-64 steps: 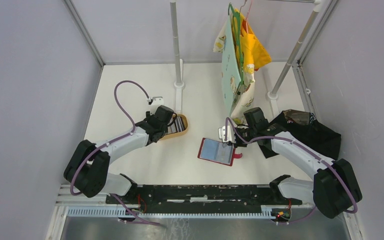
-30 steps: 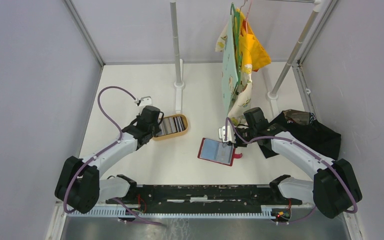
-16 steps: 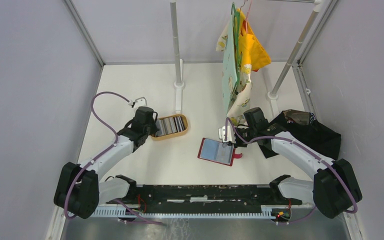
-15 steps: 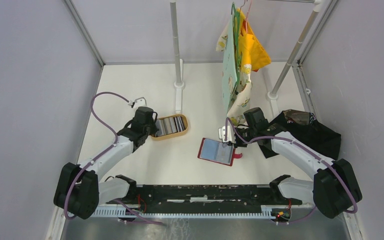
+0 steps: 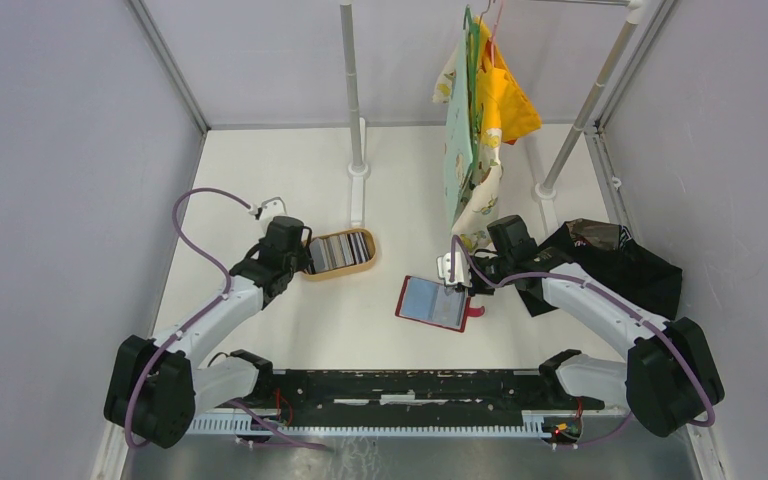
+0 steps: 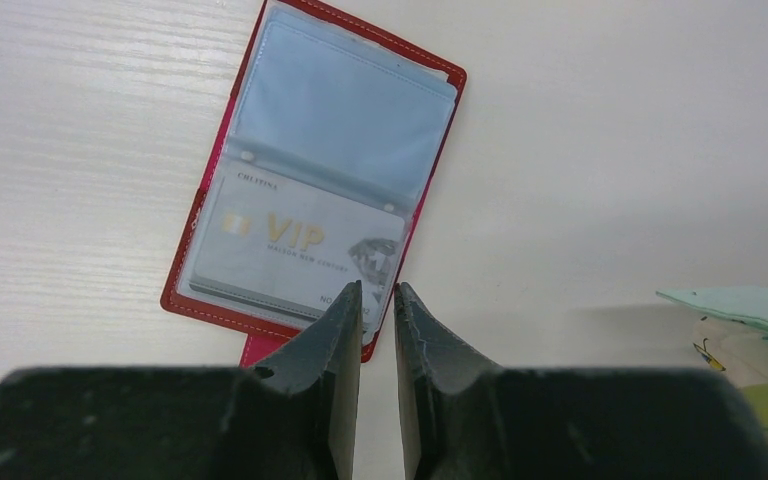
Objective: Put the credit cards into the card holder
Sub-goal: Pick up the credit card from the storage box.
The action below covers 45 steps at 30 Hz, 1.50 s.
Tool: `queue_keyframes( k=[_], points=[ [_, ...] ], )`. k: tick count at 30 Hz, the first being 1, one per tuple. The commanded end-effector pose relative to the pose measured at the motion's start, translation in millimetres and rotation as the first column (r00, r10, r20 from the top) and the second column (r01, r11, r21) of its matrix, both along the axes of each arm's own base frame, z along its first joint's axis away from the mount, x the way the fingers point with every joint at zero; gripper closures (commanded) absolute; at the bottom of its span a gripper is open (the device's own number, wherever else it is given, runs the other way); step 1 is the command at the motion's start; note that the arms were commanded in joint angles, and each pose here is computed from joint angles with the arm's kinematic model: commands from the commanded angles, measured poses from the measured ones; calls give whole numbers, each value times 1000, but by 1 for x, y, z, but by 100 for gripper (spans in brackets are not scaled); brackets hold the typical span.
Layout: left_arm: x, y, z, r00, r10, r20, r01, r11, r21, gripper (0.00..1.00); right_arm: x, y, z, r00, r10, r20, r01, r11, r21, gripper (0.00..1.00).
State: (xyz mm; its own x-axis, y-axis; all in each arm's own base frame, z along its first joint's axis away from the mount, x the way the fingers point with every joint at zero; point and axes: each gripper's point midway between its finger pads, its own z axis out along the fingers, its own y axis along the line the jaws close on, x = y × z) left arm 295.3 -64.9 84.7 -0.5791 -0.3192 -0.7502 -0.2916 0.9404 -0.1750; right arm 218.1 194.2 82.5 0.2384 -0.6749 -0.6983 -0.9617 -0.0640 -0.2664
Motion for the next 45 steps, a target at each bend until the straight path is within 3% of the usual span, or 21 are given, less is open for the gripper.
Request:
queue_keyframes(
  k=[1, 8, 35, 45],
  points=[
    [-7, 11, -7, 998, 63, -15, -63, 998, 11, 79, 3, 6, 13, 1000, 11, 14, -12, 999, 40, 76],
    [-3, 6, -5, 999, 46, -6, -46, 999, -28, 74, 3, 6, 14, 1000, 14, 16, -14, 999, 41, 77],
    [15, 1, -9, 998, -1, -60, 3, 1000, 29, 80, 1, 7, 13, 1000, 20, 10, -20, 999, 42, 77],
    [18, -3, -18, 995, -23, -94, 26, 999, 38, 77, 1, 7, 14, 1000, 23, 10, -24, 999, 43, 77]
  ],
)
